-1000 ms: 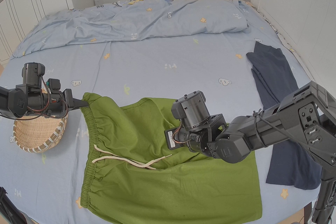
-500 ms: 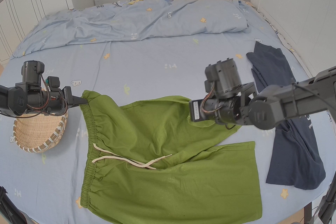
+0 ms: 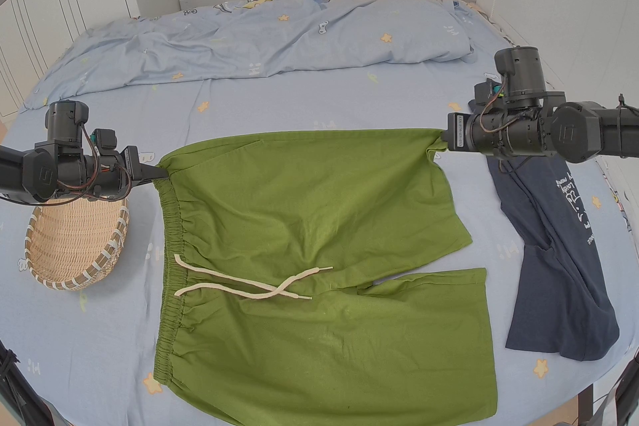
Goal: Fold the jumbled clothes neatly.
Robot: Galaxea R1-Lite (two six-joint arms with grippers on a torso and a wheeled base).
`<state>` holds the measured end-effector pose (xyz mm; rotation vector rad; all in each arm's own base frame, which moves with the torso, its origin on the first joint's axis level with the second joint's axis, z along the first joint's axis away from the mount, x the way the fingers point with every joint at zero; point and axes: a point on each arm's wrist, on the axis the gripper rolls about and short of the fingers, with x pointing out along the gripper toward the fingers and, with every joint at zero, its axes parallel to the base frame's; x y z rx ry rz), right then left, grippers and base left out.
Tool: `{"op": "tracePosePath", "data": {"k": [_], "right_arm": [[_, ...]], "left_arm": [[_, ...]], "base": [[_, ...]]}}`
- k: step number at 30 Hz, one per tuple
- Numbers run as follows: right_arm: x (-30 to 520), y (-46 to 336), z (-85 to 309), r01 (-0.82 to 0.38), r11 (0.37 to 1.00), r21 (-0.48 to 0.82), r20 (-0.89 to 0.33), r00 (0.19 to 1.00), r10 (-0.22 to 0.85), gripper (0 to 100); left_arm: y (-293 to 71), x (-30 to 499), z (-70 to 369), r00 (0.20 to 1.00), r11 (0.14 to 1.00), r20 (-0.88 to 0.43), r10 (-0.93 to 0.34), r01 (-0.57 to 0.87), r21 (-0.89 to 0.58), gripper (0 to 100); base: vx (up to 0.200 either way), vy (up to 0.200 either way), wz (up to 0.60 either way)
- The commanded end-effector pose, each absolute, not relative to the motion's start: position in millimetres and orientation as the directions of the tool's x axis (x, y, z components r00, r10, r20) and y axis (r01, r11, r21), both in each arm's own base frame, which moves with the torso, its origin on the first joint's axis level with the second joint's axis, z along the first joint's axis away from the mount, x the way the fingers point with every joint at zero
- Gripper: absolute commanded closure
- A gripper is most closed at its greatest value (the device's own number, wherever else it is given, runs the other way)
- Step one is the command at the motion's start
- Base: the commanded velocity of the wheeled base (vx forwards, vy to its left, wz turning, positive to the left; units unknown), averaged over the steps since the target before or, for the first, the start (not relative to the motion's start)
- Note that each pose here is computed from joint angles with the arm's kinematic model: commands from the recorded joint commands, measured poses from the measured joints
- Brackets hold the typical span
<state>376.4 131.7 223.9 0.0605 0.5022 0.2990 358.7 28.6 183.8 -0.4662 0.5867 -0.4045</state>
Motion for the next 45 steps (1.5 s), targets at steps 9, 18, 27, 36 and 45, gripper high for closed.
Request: {"op": "tracePosePath", "data": {"k": [9,18,27,36,45], "right_arm": [[417.1,95.1,219.8,-0.243,0.966,0.093,-0.446,0.857,0.258,100],[442.8,80.2,206.0,-0.239,0.969,0.061,-0.447,0.862,0.241,100],[453.3,83.1,195.3,-0.288,0.956,0.063,-0.451,0.846,0.285,100],[462.4,92.1,179.7,-0.302,0.951,0.066,-0.468,0.832,0.297,0],[458.5,83.4,170.2,-0.27,0.958,0.096,-0.507,0.815,0.281,0]], "left_arm": [[35.2,399.9,175.3,0.761,0.824,-0.434,-0.482,0.225,-0.52,100],[44.2,411.5,176.9,0.779,0.829,-0.418,-0.467,0.221,-0.514,100],[42.9,421.0,168.8,0.773,0.827,-0.424,-0.472,0.222,-0.516,100],[38.3,431.3,157.4,0.76,0.823,-0.434,-0.483,0.226,-0.521,100],[34.5,437.4,150.5,0.755,0.825,-0.444,-0.483,0.222,-0.519,100]], "base": [[0.0,0.0,0.0],[0.0,0.0,0.0],[0.0,0.0,0.0],[0.0,0.0,0.0],[0.0,0.0,0.0]]}}
